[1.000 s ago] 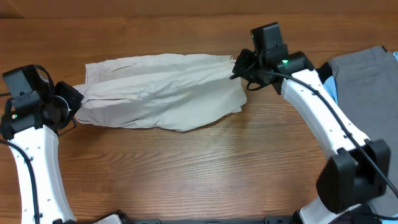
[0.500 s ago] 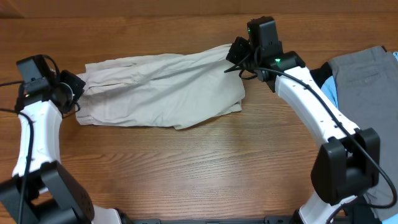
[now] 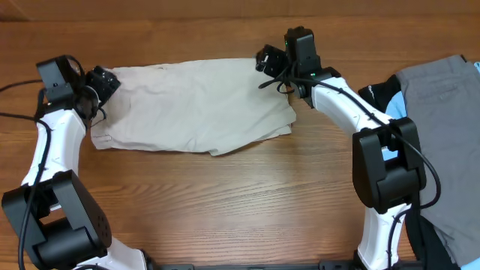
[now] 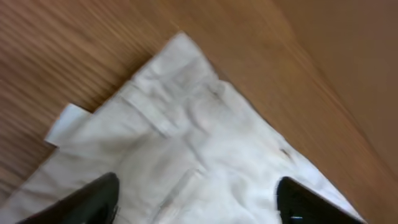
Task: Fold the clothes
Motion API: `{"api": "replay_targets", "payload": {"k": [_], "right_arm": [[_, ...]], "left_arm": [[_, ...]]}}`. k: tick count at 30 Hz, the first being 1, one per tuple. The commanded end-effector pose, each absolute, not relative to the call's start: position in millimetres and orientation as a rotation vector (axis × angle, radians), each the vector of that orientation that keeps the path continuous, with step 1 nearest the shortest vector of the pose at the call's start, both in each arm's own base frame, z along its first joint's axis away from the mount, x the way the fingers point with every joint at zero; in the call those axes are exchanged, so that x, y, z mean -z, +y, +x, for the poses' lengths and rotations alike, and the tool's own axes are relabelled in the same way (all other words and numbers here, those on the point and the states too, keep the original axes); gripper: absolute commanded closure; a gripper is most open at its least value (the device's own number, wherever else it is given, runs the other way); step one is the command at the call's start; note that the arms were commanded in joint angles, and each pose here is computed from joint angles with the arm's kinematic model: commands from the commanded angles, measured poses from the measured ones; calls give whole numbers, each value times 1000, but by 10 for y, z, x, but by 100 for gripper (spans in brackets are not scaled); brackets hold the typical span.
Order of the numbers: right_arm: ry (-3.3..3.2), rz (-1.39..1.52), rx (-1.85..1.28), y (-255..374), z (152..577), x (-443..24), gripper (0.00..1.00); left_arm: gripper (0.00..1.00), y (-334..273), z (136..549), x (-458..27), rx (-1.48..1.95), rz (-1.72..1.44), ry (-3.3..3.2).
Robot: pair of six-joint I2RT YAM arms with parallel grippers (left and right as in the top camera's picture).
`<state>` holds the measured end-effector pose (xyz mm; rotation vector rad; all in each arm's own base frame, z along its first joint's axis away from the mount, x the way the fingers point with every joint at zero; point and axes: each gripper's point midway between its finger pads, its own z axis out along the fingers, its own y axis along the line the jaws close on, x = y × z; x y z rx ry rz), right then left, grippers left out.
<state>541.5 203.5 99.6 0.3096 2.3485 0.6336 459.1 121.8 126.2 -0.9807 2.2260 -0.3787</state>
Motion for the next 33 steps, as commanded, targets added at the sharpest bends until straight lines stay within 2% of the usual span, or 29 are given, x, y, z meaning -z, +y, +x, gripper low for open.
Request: {"api": "replay_targets", "payload": {"k": [1, 3, 4, 5, 6, 7, 8, 14, 20, 26, 33], "right_arm": [[2258, 128, -680, 2107, 5415, -1759, 5], [2301, 133, -667, 2054, 5247, -1922, 14], [2338, 141, -656, 2017, 5131, -1954, 31], [2375, 147, -648, 1992, 5035, -1948, 45], [2447, 151, -640, 1981, 4867, -1888, 68], [2493, 153, -635, 1980, 4773, -1827, 87], [2549, 152, -634, 1995, 4659, -1748, 96], [2831, 145, -575, 2082, 4163, -1055, 96], [2980, 159, -495, 2066, 3979, -308, 96], [3118, 194, -267, 1751, 3628, 110, 96], [3172, 389, 52, 1316, 3266, 399, 96]], "left_arm": [[11, 1021, 4649, -1944, 471, -788, 2185], [35, 855, 4557, -2017, 506, -758, 2220], [54, 792, 4513, -1991, 512, -761, 2246], [67, 741, 4482, -1957, 513, -754, 2271], [85, 671, 4451, -1887, 503, -734, 2310], [91, 624, 4427, -1816, 482, -726, 2343], [96, 598, 4414, -1751, 454, -722, 2369], [96, 600, 4507, -1261, 142, -726, 2462], [96, 630, 4704, -724, 100, -737, 2504], [96, 638, 4765, -311, 92, -749, 2549], [96, 529, 4730, -211, 131, -727, 2594]]}}
